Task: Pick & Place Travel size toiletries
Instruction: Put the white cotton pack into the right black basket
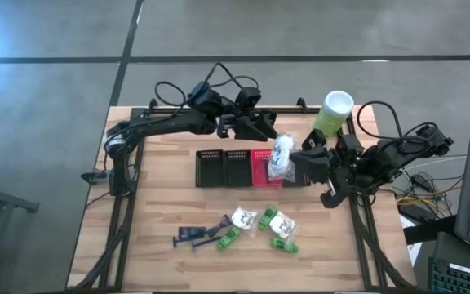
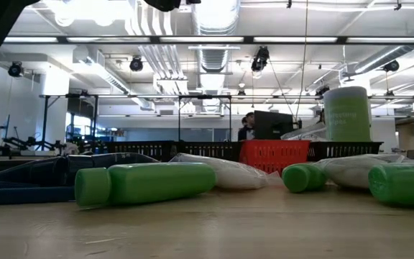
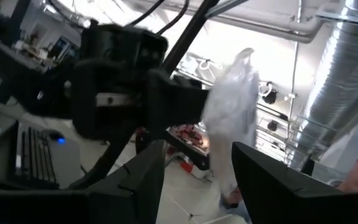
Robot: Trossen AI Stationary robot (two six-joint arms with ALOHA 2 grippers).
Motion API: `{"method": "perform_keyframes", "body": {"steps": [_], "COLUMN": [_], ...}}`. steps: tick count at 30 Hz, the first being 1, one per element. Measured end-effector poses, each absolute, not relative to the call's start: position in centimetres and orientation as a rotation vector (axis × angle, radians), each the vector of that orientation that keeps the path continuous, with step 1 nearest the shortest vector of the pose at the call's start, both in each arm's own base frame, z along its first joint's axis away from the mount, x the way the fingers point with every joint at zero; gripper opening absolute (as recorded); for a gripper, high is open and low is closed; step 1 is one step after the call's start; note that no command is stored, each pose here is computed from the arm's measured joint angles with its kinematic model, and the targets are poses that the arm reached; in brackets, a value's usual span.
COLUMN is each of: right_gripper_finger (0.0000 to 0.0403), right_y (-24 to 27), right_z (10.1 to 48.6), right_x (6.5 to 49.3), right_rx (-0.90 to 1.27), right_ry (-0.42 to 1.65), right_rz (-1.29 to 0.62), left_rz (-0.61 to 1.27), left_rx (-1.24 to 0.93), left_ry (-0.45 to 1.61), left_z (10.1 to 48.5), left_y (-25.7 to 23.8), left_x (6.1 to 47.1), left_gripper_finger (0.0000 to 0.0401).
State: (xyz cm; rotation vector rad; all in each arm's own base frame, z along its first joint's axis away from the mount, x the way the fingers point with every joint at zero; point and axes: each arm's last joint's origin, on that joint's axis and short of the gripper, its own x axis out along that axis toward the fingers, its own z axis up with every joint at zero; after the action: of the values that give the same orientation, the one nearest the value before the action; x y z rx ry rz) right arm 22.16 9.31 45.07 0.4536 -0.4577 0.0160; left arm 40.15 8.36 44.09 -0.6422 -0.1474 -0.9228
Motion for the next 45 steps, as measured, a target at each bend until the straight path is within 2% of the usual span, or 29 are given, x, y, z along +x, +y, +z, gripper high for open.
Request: {"method": "perform_keyframes", "body": {"steps": [28, 39, 45], "right_gripper_finger": [0.0008, 0.0008, 0.0008], "right_y": [8.9, 8.7, 8.5], "right_z": [44.7, 44.0, 43.7], "right_x": [22.5, 22.7, 22.6], "right_rx": [0.472, 0.497, 0.514], "right_ry": [-0.428, -0.367, -0.326], "right_rz": [-0.011, -0.109, -0.168], "left_rz": [-0.955, -0.986, -0.990], "left_rx": [-0.597, -0.572, -0.552], "left_ry": [-0.192, -0.173, -0.178], "left_z": [44.6, 44.6, 44.6], "left_y": [5.2, 5.1, 5.1], "left_x": [40.7, 40.6, 40.6], "left_gripper_finger": [0.0190, 0.0190, 0.0162]}}
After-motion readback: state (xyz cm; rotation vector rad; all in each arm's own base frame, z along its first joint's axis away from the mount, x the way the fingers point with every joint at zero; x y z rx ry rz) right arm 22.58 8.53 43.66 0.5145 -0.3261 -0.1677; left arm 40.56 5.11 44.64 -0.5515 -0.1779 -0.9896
